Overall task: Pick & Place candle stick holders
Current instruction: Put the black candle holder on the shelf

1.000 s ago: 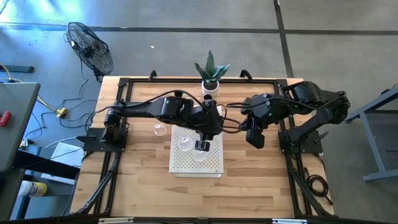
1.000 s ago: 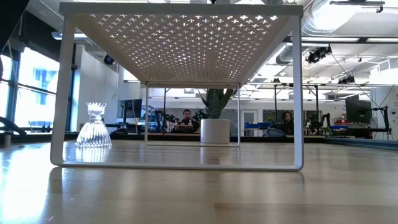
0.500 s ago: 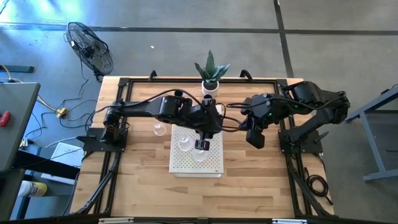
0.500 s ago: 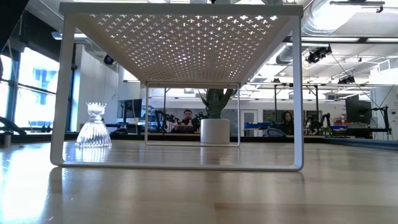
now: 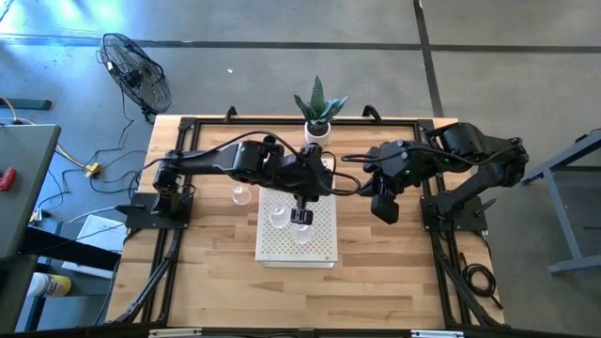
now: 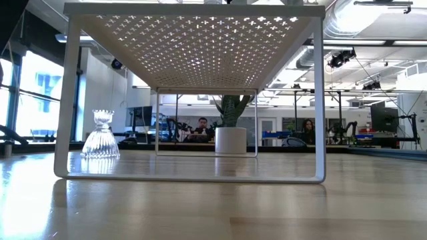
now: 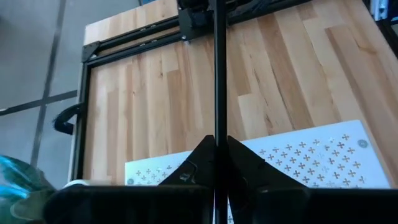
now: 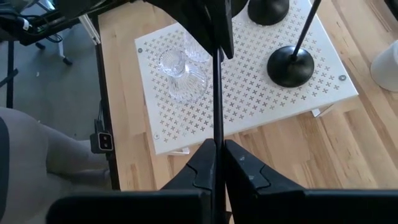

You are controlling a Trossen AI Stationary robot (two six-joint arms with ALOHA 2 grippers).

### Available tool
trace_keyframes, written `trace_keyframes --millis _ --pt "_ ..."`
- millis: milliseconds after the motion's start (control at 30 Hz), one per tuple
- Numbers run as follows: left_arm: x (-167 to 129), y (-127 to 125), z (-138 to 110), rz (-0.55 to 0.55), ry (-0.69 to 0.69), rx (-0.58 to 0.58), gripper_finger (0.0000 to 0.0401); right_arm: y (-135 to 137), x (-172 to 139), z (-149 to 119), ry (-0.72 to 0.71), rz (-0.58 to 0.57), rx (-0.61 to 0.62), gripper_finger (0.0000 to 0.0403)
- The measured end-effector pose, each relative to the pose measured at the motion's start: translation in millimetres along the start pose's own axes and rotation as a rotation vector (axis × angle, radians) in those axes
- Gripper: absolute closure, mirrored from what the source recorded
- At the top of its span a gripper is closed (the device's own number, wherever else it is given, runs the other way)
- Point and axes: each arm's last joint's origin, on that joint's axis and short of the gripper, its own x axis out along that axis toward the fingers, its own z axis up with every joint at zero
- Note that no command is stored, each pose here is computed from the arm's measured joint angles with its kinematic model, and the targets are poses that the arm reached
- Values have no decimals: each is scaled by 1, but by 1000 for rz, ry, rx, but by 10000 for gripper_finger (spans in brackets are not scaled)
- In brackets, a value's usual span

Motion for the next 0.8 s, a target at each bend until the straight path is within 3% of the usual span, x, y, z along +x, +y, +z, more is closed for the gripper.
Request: trace_keyframes --millis 333,800 --pt "-2 -6 1 16 5 12 390 1 0 1 -4 9 1 389" --pt "-2 -7 -1 8 18 10 392 2 0 0 24 68 -51 355"
